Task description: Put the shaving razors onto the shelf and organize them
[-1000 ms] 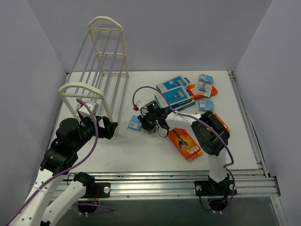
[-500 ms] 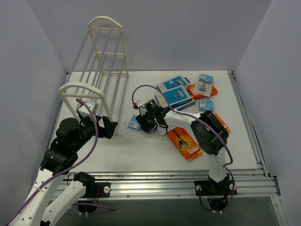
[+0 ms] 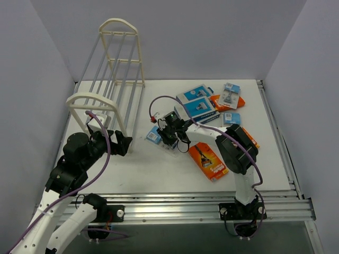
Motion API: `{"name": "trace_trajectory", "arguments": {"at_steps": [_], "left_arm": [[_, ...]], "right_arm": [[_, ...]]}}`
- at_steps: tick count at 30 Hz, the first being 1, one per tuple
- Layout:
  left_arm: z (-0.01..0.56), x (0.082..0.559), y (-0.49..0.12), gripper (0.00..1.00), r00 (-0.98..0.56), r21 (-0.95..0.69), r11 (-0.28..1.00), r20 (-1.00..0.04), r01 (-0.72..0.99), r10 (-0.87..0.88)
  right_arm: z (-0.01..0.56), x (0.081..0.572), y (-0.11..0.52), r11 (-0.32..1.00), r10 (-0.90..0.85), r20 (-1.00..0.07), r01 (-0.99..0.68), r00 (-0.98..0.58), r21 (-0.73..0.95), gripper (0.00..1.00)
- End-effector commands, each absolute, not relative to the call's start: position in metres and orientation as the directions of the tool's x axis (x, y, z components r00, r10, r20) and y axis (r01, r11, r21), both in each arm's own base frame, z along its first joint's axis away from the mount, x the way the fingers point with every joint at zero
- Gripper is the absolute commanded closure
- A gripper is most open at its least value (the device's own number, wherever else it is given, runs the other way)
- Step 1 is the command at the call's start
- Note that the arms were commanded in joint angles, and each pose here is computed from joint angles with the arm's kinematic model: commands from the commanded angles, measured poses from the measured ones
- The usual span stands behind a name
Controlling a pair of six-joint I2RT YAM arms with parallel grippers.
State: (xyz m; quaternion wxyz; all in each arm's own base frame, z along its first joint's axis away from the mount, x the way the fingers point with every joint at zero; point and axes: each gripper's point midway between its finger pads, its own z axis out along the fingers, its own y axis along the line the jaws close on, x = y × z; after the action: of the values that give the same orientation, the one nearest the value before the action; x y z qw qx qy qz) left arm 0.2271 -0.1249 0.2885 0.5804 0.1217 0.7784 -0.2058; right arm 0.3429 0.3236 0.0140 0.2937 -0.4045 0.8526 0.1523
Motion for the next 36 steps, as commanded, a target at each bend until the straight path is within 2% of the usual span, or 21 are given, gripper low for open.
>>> {"name": "trace_trajectory", "arguments": {"at_steps": [1, 3, 8, 11, 15, 19, 23, 29, 36], "left_arm": [[0.303, 0.230, -0.124, 0.06, -0.243, -0.167, 0.886, -0.968, 0.432, -0.064], [0.304, 0.230, -0.124, 0.06, -0.238, -0.167, 0.887, -0.969, 0.430, -0.067], [0.315, 0.224, -0.121, 0.06, -0.180, -0.161, 0.883, -0.980, 0.442, -0.089], [0.328, 0.217, -0.115, 0.06, -0.111, -0.154, 0.884, -0.987, 0.442, -0.117], [0.352, 0.201, -0.104, 0.06, 0.024, -0.150, 0.883, -0.984, 0.445, -0.179], [0.362, 0.189, -0.076, 0.06, 0.126, -0.174, 0.920, -0.965, 0.351, -0.230], [0.358, 0.192, -0.062, 0.06, 0.124, -0.189, 0.942, -0.965, 0.277, -0.230], [0.356, 0.193, -0.056, 0.06, 0.091, -0.195, 0.951, -0.971, 0.238, -0.222], [0.393, 0.177, -0.051, 0.06, 0.106, -0.258, 0.933, -0.951, 0.250, -0.292]], "right_arm": [[-0.004, 0.325, 0.292, 0.636, -0.661, -0.516, -0.772, -0.545, 0.000, 0.93], [-0.005, 0.322, 0.290, 0.627, -0.673, -0.505, -0.779, -0.541, -0.001, 1.00], [0.013, 0.320, 0.290, 0.605, -0.681, -0.507, -0.796, -0.529, 0.017, 1.00], [0.037, 0.326, 0.295, 0.602, -0.660, -0.543, -0.798, -0.519, 0.031, 1.00], [0.096, 0.333, 0.303, 0.596, -0.604, -0.631, -0.801, -0.487, 0.048, 1.00], [0.160, 0.347, 0.309, 0.594, -0.544, -0.717, -0.803, -0.436, 0.038, 1.00], [0.225, 0.359, 0.315, 0.592, -0.489, -0.788, -0.805, -0.373, 0.013, 1.00], [0.277, 0.365, 0.312, 0.594, -0.462, -0.829, -0.804, -0.314, -0.026, 1.00], [0.350, 0.370, 0.308, 0.613, -0.382, -0.900, -0.786, -0.212, -0.075, 1.00]]}}
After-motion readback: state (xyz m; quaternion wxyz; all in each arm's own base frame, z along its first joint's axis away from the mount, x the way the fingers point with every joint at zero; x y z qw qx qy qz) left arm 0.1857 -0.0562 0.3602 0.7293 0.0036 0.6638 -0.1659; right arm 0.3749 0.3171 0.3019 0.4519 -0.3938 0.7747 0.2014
